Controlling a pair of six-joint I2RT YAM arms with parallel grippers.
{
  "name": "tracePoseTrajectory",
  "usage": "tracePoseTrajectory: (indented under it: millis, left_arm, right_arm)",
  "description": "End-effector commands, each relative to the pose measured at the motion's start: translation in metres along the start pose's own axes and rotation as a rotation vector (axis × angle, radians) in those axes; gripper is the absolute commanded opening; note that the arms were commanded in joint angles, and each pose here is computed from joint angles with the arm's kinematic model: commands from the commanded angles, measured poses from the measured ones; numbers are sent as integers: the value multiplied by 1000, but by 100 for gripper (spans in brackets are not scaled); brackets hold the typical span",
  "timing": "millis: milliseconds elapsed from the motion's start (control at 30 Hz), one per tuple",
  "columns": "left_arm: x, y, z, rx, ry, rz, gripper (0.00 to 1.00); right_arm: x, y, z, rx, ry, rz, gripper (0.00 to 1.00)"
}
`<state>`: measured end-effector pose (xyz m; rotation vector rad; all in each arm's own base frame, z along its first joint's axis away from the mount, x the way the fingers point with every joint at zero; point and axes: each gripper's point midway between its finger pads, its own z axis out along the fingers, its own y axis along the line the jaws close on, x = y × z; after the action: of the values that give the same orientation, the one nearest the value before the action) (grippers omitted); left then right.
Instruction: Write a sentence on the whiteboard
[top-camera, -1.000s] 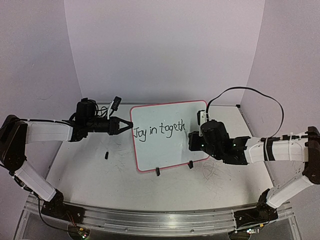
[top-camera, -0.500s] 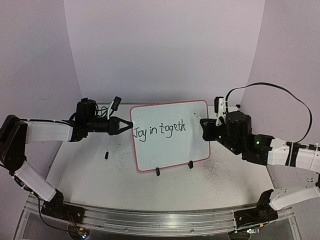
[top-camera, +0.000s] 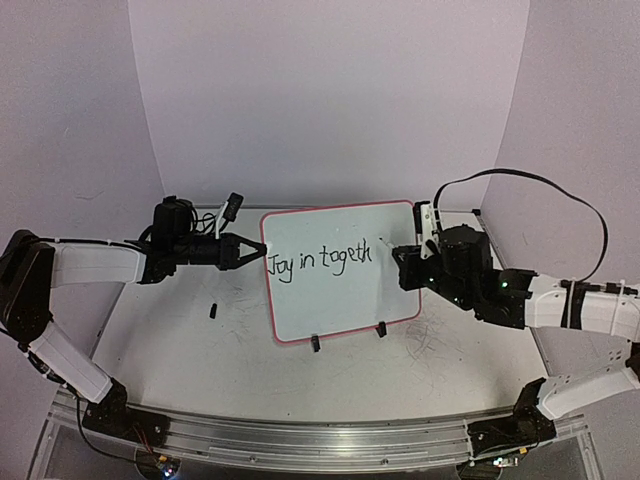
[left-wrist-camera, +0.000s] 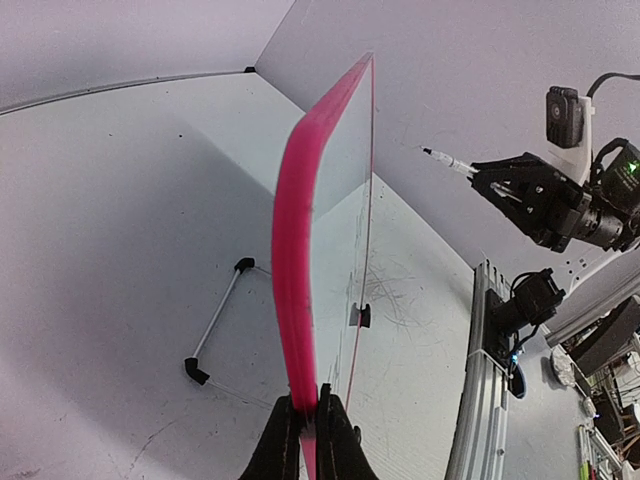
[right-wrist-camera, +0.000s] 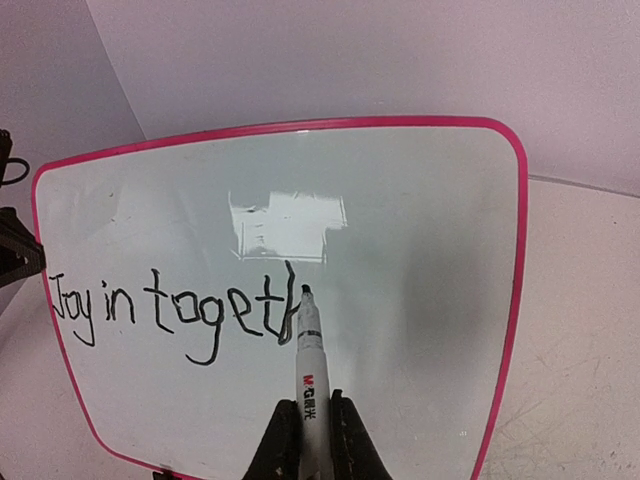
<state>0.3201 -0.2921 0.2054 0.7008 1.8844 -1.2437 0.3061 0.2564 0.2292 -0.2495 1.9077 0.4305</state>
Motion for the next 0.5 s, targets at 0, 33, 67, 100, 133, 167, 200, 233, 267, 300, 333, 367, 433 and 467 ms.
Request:
tracePoseTrajectory:
  millis: [0,33,67,100,133,167,200,233,267,300,333,367,433,467]
  left_arm:
    - [-18,-16,1,20,-28,81,0]
    - [-17,-16,1,19,-27,79,0]
    - [-16,-16,1,19,-26,79,0]
    - [-16,-16,1,18,-25,78,0]
    - [-16,-16,1,17,-26,77,0]
    - [-16,-15,1,16,-26,77,0]
    - [-16,-15,1,14,-27,77,0]
    - [-16,-16,1,15,-26,77,0]
    - [-16,-16,1,15,-26,77,0]
    - [-17,-16,1,15,-27,78,0]
    - [-17,-15,1,15,-28,79,0]
    - [-17,-15,1,15,-28,79,0]
    - [-17,-15,2,17,-27,79,0]
    - [-17,-15,2,17,-26,79,0]
  right_arm:
    - [-4,7,3,-27,-9,-10,0]
    - [-4,7,4,-29,-8,-11,0]
    - [-4,8,5,-31,-7,-12,0]
    - [-3,8,5,-33,-6,-12,0]
    - [-2,9,6,-34,-4,-13,0]
    - [-2,9,6,-35,-4,-13,0]
    - [-2,9,6,-36,-3,-13,0]
    - [-2,9,7,-35,-3,-13,0]
    - [-2,9,7,-35,-4,-13,0]
    - [-2,9,7,-34,-4,-14,0]
    - [-3,9,8,-31,-4,-13,0]
    - [-3,9,8,-29,-4,-13,0]
    - [-2,9,9,-28,-2,-11,0]
    - [-1,9,9,-27,0,-10,0]
